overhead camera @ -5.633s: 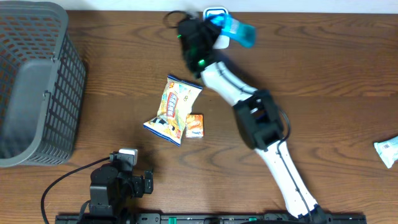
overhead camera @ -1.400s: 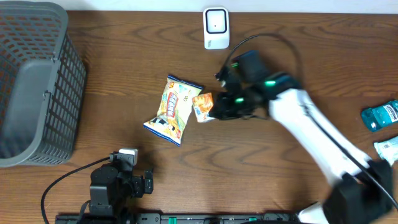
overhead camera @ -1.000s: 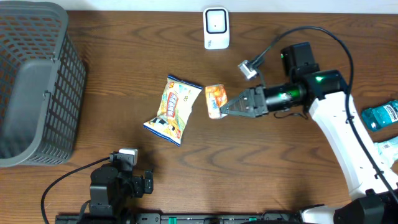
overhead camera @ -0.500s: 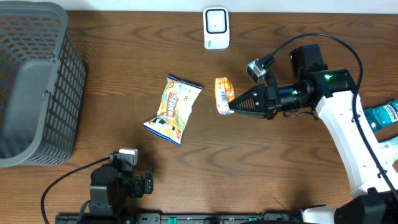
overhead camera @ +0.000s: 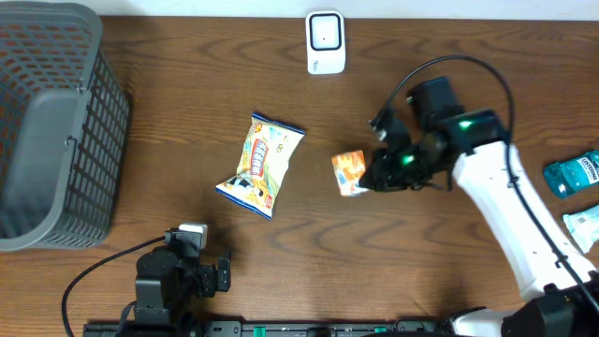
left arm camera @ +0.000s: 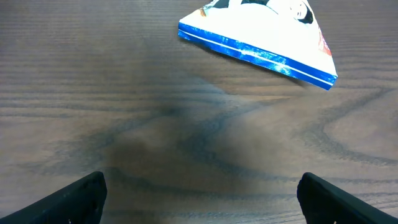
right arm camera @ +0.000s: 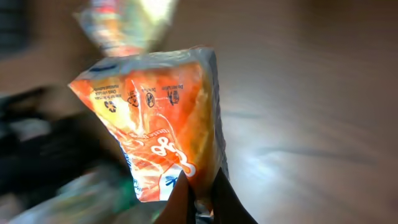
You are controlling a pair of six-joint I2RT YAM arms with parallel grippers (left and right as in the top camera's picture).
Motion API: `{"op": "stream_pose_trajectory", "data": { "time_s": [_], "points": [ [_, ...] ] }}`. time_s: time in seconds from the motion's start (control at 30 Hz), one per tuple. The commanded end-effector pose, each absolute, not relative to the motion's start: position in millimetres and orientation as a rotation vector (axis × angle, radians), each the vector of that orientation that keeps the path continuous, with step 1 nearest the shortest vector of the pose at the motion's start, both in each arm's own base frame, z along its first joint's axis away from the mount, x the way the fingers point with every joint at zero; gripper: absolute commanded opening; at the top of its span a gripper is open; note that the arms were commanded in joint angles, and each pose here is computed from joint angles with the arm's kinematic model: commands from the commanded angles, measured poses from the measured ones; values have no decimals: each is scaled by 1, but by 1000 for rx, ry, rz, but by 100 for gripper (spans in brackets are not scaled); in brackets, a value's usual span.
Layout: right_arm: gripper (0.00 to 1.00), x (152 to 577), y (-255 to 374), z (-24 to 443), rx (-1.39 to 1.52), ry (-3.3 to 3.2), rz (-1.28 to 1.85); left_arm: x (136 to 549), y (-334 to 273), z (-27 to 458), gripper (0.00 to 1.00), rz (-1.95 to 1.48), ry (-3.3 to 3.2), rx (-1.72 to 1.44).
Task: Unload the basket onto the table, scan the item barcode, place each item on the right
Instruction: 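Lift the orange packet and swing it toward the scanner, then hold the orange packet in front of the scanner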
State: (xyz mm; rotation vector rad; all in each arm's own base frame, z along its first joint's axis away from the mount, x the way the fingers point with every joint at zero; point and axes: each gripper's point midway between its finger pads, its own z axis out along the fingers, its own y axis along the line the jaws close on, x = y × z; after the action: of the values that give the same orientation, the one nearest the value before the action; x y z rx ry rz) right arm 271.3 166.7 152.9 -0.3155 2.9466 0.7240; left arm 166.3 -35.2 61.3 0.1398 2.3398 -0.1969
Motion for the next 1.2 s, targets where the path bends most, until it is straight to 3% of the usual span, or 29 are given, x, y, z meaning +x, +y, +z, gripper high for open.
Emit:
{"op": "stream_pose_trajectory", "data": {
  "time_s": [0.0,0.2,0.33,0.87,1.17],
  "points": [
    [1,298,128,136,-242,2905,256,162,-36,58,98,-206,2361,139],
    [1,360,130,150,-171,2648,186,162,-36,58,98,-206,2361,139],
    [1,403,138,156,-303,2475,103,162,-36,58,98,-206,2361,139],
    [1,567,163,172,-523,2120,-625,162,-36,58,97,-206,2361,139],
    [1,623,178,137,-670,1992,-1070,162,-36,58,98,-206,2361,139]
  ]
}}
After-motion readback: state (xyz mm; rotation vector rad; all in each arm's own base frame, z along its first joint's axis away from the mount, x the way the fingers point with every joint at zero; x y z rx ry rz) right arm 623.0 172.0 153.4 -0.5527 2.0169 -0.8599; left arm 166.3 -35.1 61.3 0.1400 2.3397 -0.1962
